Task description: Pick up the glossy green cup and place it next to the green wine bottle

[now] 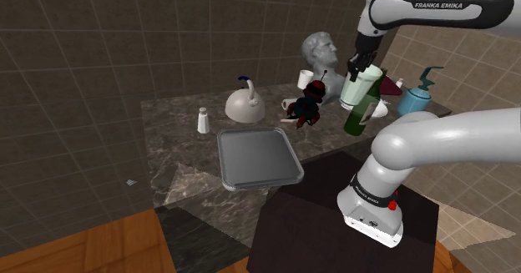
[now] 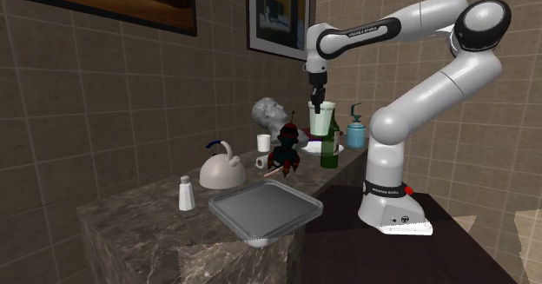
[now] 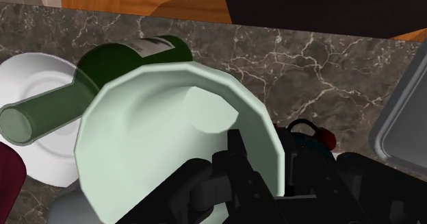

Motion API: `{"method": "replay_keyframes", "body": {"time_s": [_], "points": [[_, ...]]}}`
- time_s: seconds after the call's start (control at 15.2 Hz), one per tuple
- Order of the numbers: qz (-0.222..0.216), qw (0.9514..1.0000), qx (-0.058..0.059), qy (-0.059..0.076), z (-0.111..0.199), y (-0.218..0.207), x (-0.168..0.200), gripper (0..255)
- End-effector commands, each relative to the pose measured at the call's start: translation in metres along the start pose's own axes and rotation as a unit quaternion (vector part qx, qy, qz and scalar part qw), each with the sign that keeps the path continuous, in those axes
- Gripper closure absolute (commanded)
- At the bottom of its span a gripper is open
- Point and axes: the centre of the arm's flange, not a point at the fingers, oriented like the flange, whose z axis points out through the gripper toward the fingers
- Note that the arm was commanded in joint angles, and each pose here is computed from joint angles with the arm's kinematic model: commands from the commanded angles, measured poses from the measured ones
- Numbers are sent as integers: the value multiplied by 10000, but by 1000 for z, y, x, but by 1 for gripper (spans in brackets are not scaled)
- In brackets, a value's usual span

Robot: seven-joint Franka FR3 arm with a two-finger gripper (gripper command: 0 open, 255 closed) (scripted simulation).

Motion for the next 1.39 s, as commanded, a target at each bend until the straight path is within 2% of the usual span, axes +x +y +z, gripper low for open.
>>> {"method": "replay_keyframes", "body": {"time_s": [0.0, 1.32], "points": [[0, 10000, -2, 6, 10, -1, 0, 255], [0, 10000, -2, 6, 114, -21, -1, 255]]}}
